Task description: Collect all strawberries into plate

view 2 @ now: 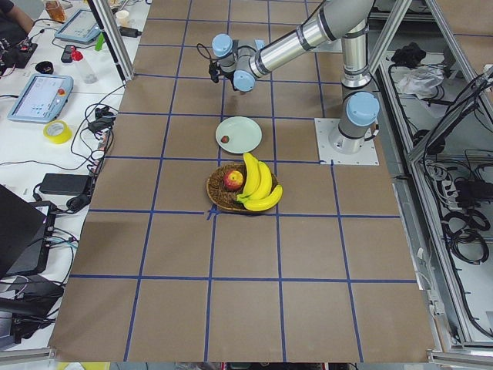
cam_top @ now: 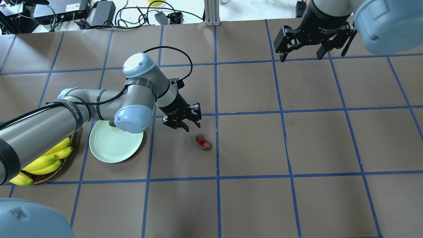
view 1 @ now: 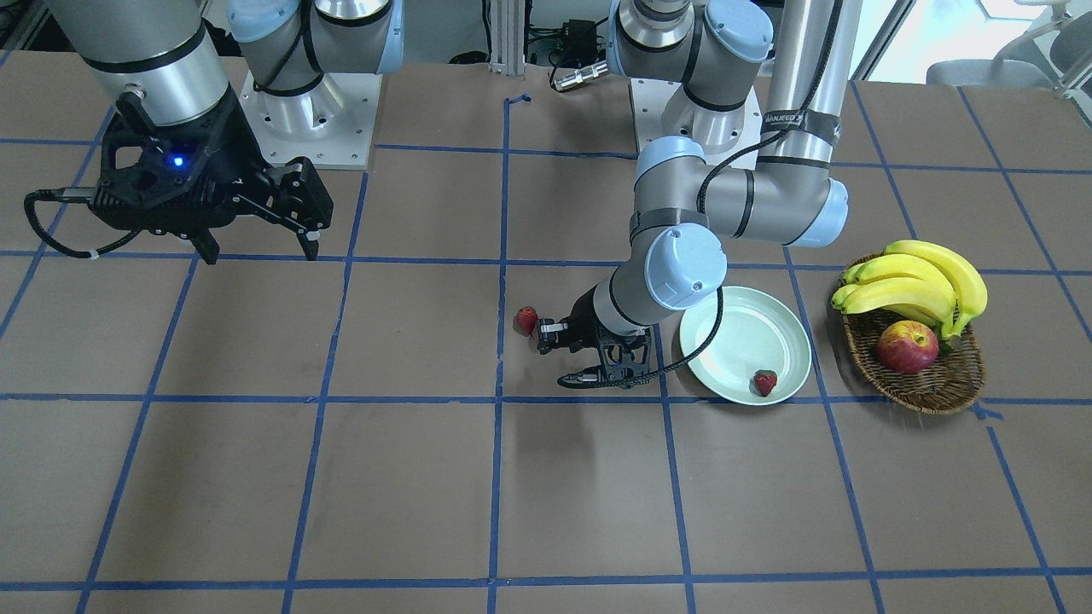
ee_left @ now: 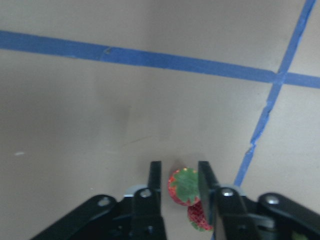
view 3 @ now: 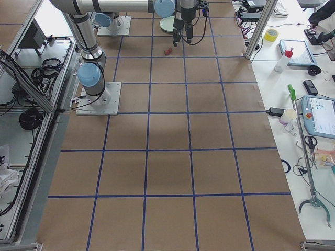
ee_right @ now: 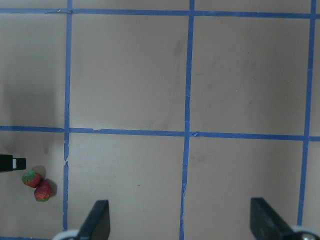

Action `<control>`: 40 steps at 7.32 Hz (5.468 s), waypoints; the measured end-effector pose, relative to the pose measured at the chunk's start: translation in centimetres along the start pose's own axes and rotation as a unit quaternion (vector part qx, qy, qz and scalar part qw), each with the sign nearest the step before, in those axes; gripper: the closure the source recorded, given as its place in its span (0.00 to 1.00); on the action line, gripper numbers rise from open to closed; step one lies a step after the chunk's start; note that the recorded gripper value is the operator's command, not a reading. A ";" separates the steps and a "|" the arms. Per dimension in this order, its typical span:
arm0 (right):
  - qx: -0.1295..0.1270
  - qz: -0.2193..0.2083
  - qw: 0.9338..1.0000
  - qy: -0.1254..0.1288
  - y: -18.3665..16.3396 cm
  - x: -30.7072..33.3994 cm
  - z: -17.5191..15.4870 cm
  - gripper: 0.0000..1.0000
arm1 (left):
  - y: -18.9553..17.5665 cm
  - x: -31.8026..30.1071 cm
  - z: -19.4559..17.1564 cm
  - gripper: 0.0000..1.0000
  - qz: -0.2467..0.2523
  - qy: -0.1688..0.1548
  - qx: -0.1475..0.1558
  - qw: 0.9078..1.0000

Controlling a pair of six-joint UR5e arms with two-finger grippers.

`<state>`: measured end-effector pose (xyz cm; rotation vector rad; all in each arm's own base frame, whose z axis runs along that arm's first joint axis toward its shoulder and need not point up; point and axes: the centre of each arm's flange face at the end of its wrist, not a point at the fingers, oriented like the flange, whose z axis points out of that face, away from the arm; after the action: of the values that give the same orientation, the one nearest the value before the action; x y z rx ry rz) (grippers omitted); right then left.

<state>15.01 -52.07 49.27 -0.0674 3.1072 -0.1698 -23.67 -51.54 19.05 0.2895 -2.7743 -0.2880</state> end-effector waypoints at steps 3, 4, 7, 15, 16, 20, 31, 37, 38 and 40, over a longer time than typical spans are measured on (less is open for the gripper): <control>0.000 0.000 1.000 -0.001 0.0 0.0 0.0 0.00 | 0.2 0.2 1.4 0.06 -0.069 0.023 -0.026 0.997; 0.000 0.000 1.000 -0.001 0.0 -0.1 0.1 0.00 | 0.4 -0.1 2.2 0.06 -0.079 0.021 -0.035 0.996; 0.000 -0.001 1.000 -0.002 0.0 -0.1 0.1 0.00 | 1.3 0.0 4.2 0.44 -0.101 0.010 -0.053 0.993; -0.002 0.000 1.000 -0.003 0.1 -0.1 0.4 0.00 | 0.0 1.3 1.0 1.00 -0.096 -0.010 -0.023 0.995; -0.002 0.000 1.000 -0.003 0.1 -0.1 0.4 0.00 | -0.9 1.3 -0.6 1.00 -0.096 -0.036 -0.012 0.995; 0.000 0.001 1.000 -0.003 0.1 -0.1 0.3 0.00 | -5.4 -10.6 -10.1 1.00 -0.074 -0.117 -0.018 0.990; 0.002 -0.002 1.000 0.003 0.1 0.1 0.2 0.00 | -1.4 -5.4 -7.9 0.00 -0.015 -0.077 -0.053 0.996; 0.005 0.003 1.000 0.010 0.5 0.9 -0.6 0.00 | 3.7 2.1 4.2 0.48 -0.073 -0.025 -0.041 0.996; 0.004 0.004 1.000 0.011 0.6 1.0 -0.6 0.00 | 3.7 2.1 4.9 0.88 -0.078 -0.023 -0.046 0.996; 0.001 0.003 1.000 0.011 0.7 1.0 -0.6 0.00 | 3.8 2.1 5.4 1.00 -0.082 -0.025 -0.053 0.995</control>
<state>13.97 -51.32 49.80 -0.0554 3.1282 -0.1752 -28.09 -47.53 15.57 0.4915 -2.7757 -0.4867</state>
